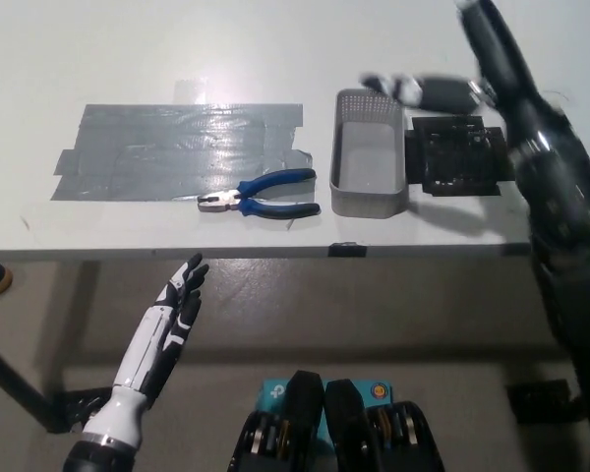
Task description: The robot picks the blue plier placed on top of the container and places it on the grey area of the table
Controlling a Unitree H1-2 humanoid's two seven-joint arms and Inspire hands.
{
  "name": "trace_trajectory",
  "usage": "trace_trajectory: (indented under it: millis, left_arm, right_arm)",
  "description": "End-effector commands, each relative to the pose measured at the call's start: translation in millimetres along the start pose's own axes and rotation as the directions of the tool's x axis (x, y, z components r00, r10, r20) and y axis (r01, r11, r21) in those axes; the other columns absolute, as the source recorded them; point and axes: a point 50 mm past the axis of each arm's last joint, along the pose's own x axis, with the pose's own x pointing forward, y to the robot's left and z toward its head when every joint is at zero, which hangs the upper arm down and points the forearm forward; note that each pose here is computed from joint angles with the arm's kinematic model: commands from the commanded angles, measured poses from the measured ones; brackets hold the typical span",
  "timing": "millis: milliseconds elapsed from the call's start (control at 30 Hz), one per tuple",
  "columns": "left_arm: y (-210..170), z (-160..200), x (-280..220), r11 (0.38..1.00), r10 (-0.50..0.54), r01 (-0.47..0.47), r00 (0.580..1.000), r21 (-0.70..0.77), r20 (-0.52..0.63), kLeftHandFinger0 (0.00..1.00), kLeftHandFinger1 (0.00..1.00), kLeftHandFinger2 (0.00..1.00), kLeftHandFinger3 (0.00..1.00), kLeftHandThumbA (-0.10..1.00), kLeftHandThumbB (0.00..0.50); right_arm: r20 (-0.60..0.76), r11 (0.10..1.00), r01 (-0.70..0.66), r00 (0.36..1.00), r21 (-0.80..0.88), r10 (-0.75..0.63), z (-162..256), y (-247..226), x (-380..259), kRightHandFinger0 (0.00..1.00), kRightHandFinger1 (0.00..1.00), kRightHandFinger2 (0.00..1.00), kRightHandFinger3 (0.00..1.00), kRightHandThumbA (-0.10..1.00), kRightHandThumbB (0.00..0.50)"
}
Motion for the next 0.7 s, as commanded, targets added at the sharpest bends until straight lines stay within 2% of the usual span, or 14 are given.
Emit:
trace_trajectory:
  millis: [0,100,133,233,267,300,333,400,433,500,533,567,633,667]
  left_arm:
    - [5,28,30,0.997,0.067,-0.072,0.985,0.027,0.156,1.00,1.00,1.00,1.00,0.99,0.133]
    - [5,25,23,0.997,0.066,-0.071,0.987,0.029,0.143,1.00,1.00,1.00,1.00,0.99,0.139]
    - [6,24,22,0.997,0.068,-0.072,0.988,0.027,0.141,1.00,1.00,1.00,1.00,1.00,0.147]
    - [6,21,14,0.997,0.071,-0.075,0.989,0.028,0.129,1.00,1.00,1.00,1.00,1.00,0.151]
    - [7,20,12,0.997,0.071,-0.075,0.989,0.027,0.127,1.00,1.00,1.00,1.00,1.00,0.152]
    - [6,19,9,0.997,0.071,-0.075,0.990,0.026,0.125,1.00,1.00,1.00,1.00,1.00,0.150]
    - [5,18,5,0.997,0.070,-0.073,0.990,0.024,0.120,1.00,1.00,1.00,1.00,1.00,0.148]
    - [4,14,-2,0.997,0.066,-0.068,0.992,0.019,0.107,1.00,1.00,1.00,1.00,1.00,0.144]
    - [4,13,-7,0.998,0.062,-0.064,0.993,0.018,0.097,1.00,1.00,1.00,1.00,0.99,0.143]
    - [3,10,-14,0.998,0.057,-0.059,0.995,0.021,0.085,1.00,1.00,1.00,1.00,0.99,0.146]
    - [2,8,-18,0.998,0.056,-0.058,0.995,0.019,0.080,1.00,1.00,1.00,1.00,0.99,0.147]
    - [1,7,-22,0.998,0.058,-0.059,0.996,0.020,0.072,1.00,1.00,1.00,1.00,0.99,0.146]
    - [1,5,-29,0.998,0.059,-0.061,0.997,0.022,0.059,1.00,1.00,1.00,1.00,0.99,0.150]
    - [0,3,-33,0.998,0.061,-0.062,0.997,0.019,0.051,1.00,1.00,1.00,1.00,0.99,0.159]
  right_arm:
    - [0.394,0.923,0.176,0.865,0.343,-0.311,132,-95,-131,1.00,1.00,1.00,1.00,1.00,0.243]
    - [0.339,0.911,0.180,0.887,0.370,-0.313,126,-76,-148,1.00,1.00,1.00,1.00,1.00,0.269]
    - [0.308,0.904,0.176,0.900,0.389,-0.307,119,-65,-155,1.00,1.00,1.00,1.00,1.00,0.231]
    - [0.185,0.886,0.181,0.942,0.428,-0.281,91,-33,-168,1.00,1.00,1.00,1.00,1.00,0.259]
    - [0.138,0.887,0.185,0.954,0.423,-0.265,78,-22,-172,1.00,1.00,1.00,1.00,1.00,0.243]
    - [0.086,0.897,0.186,0.967,0.401,-0.239,57,-10,-176,1.00,1.00,1.00,1.00,1.00,0.171]
    - [0.052,0.905,0.187,0.973,0.381,-0.223,47,-4,-181,1.00,1.00,1.00,1.00,1.00,0.147]
    - [-0.029,0.908,0.185,0.982,0.377,-0.188,18,12,-190,1.00,1.00,1.00,1.00,1.00,0.018]
    - [-0.075,0.895,0.189,0.982,0.405,-0.174,1,22,-196,1.00,1.00,1.00,1.00,1.00,0.001]
    - [-0.136,0.895,0.201,0.978,0.399,-0.159,-12,34,-207,1.00,1.00,1.00,1.00,1.00,0.000]
    - [-0.184,0.890,0.218,0.971,0.401,-0.155,-16,41,-212,1.00,1.00,1.00,1.00,1.00,0.029]
    - [-0.216,0.889,0.212,0.967,0.406,-0.132,-22,48,-218,1.00,1.00,1.00,1.00,1.00,0.018]
    - [-0.271,0.882,0.203,0.958,0.425,-0.090,-29,57,-228,1.00,1.00,1.00,1.00,1.00,0.067]
    - [-0.288,0.878,0.196,0.955,0.436,-0.070,-30,61,-232,1.00,1.00,1.00,1.00,1.00,0.062]
